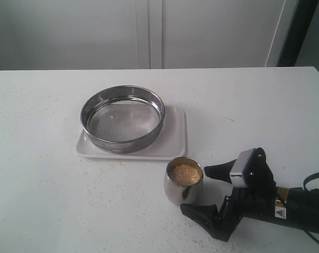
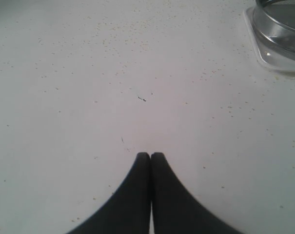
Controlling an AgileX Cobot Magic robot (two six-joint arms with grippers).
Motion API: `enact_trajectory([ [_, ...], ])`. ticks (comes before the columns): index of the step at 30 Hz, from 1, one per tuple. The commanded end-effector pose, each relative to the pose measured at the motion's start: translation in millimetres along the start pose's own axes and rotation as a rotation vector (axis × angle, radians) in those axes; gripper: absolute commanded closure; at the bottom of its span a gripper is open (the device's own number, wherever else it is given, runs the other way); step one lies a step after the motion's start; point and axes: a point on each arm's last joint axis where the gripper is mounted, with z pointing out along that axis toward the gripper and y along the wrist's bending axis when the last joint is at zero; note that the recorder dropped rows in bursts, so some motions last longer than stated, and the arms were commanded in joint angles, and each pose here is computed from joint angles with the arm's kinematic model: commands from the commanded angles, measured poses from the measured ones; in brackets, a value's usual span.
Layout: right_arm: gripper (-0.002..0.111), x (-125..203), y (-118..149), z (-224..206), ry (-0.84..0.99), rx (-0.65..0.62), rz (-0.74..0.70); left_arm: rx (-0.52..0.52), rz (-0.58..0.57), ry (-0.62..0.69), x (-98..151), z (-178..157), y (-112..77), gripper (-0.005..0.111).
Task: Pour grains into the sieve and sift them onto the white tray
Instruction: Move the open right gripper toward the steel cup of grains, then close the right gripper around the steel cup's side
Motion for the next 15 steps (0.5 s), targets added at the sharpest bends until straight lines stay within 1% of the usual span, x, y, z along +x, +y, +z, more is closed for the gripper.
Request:
enact_trajectory([
  [1,0.003,-5.7,2.3,9.1,-0.024,-0.042,-0.053,0.004,0.001,-0.004,0.7,0.2,-0.2,0.107],
  [11,0.003,-15.3,-0.5,21.6,-0.053,-0.052,-0.097,0.004,0.001,-0.004,0.7,0.2,-0.2,0.107],
  [15,0.003,-13.4,-5.1,26.3,-0.054,-0.047,-0.097,0.004,0.001,-0.004,0.7,0.2,-0.2,0.107],
])
